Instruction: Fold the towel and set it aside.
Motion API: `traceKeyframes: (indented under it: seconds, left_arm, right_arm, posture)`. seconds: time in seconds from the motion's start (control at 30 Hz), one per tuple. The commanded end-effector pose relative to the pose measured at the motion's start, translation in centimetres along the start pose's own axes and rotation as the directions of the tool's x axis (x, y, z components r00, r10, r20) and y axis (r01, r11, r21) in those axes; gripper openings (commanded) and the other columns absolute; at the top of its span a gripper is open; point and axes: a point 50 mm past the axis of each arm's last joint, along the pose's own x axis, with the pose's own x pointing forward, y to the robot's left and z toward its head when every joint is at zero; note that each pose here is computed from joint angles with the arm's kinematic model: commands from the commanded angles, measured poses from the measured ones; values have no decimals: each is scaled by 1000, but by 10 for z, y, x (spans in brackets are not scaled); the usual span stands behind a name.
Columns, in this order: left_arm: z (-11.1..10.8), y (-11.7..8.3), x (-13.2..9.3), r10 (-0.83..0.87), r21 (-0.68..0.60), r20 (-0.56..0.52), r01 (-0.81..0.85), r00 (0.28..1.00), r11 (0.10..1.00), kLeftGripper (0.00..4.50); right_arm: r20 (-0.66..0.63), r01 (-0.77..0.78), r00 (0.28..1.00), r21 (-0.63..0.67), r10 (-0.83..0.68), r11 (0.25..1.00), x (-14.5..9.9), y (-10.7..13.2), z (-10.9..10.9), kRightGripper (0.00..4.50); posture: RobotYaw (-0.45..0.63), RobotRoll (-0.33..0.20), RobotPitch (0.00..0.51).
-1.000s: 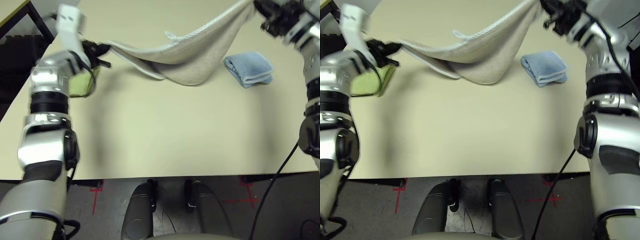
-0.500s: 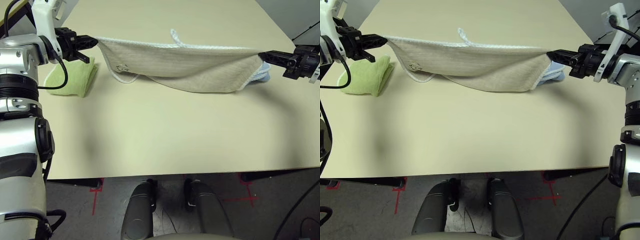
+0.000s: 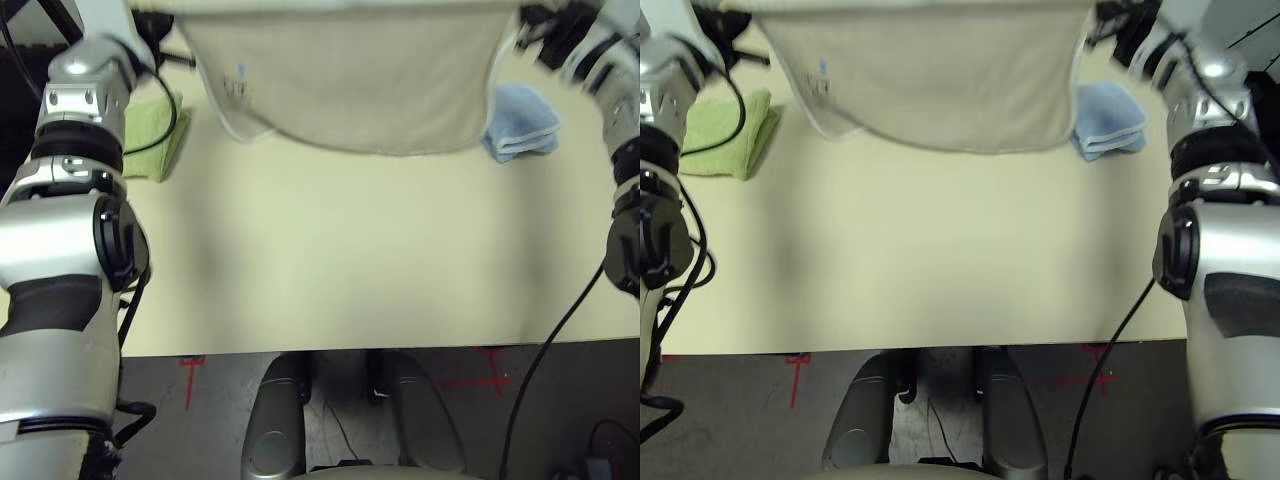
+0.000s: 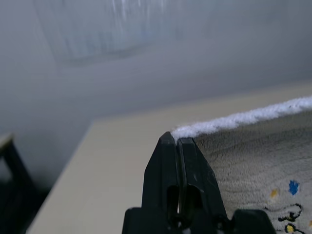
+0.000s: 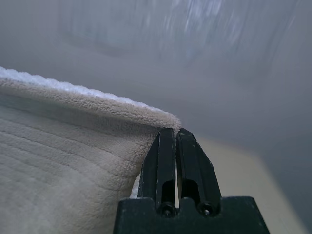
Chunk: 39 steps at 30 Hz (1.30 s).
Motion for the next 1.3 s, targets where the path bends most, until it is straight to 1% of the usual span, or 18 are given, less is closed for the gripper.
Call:
traceKeyframes:
  seconds: [0.03, 0.1, 0.13, 0.17, 0.23, 0.27, 0.3, 0.33, 0.37, 0.47, 0.53, 0.67, 0.73, 0.87, 0.97, 1.13, 1.2, 1.3]
  left_arm:
    - [-24, 15, -15, -80, -40, -88, 77, 993, 996, 23]
    - [-45, 20, -27, -172, -36, -201, 169, 964, 985, 23]
    - [-57, 22, -35, -231, -49, -288, 226, 929, 973, 23]
    - [-64, 23, -40, -266, -62, -342, 261, 901, 963, 23]
    - [-92, 27, -63, -355, -74, -542, 377, 762, 923, 23]
    - [-105, 29, -76, -391, -91, -623, 433, 678, 897, 23]
    - [-113, 30, -85, -412, -110, -671, 467, 617, 878, 23]
    - [-117, 31, -90, -424, -121, -690, 484, 587, 867, 23]
    - [-123, 31, -97, -438, -141, -715, 501, 545, 854, 23]
    - [-130, 30, -107, -463, -168, -748, 538, 476, 826, 23]
    - [-129, 30, -110, -481, -181, -764, 572, 430, 800, 23]
    - [-125, 33, -124, -551, -236, -804, 732, 222, 639, 23]
    - [-121, 32, -128, -588, -285, -796, 768, 143, 573, 23]
    - [-110, 29, -133, -653, -378, -757, 803, 20, 462, 23]
    - [-103, 28, -140, -668, -406, -743, 817, -35, 409, 23]
    - [-94, 32, -149, -668, -427, -741, 817, -71, 387, 23]
    - [-91, 34, -152, -673, -441, -735, 812, -81, 384, 23]
    - [-89, 36, -158, -680, -470, -726, 796, -103, 381, 23]
  right_arm:
    - [-72, -31, 997, 26, 32, 999, -28, -11, -30, 0]
    - [-177, -141, 973, 59, 150, 988, -44, -5, -52, 0]
    - [-245, -196, 947, 76, 208, 978, -53, -2, -64, 0]
    - [-285, -226, 928, 87, 242, 970, -59, -1, -70, 0]
    - [-411, -314, 841, 158, 351, 936, -80, 4, -91, 0]
    - [-480, -370, 770, 201, 420, 907, -94, 7, -103, 0]
    - [-522, -403, 716, 234, 464, 885, -104, 9, -110, 0]
    - [-535, -427, 686, 252, 493, 868, -110, 11, -114, 0]
    - [-569, -448, 634, 283, 524, 848, -121, 13, -121, 0]
    - [-618, -500, 536, 318, 576, 806, -140, 17, -131, 0]
    - [-635, -524, 499, 321, 590, 789, -144, 17, -132, 0]
    - [-659, -578, 434, 319, 615, 751, -145, 12, -127, 0]
    - [-670, -633, 379, 316, 638, 707, -148, 11, -125, 0]
    - [-660, -707, 291, 340, 692, 621, -155, 12, -122, 0]
    - [-664, -744, 262, 323, 701, 584, -156, 14, -121, 0]
    - [-650, -785, 229, 318, 725, 532, -155, 17, -119, 0]
    - [-586, -792, 188, 385, 788, 475, -155, 22, -115, 0]
    - [-503, -788, 96, 489, 859, 375, -162, 25, -106, 0]
  posture:
    - [37, 0, 285]
    - [38, 0, 289]
    - [38, 0, 289]
    - [38, 0, 289]
    - [44, 0, 297]
    - [44, 0, 297]
    - [44, 0, 297]
    - [44, 0, 297]
    - [42, 0, 301]
    - [38, 0, 305]
    - [36, 0, 305]
    - [37, 0, 301]
    - [36, 0, 299]
    - [36, 0, 297]
    - [33, 0, 295]
    - [41, 0, 290]
    - [45, 0, 288]
    - [44, 0, 287]
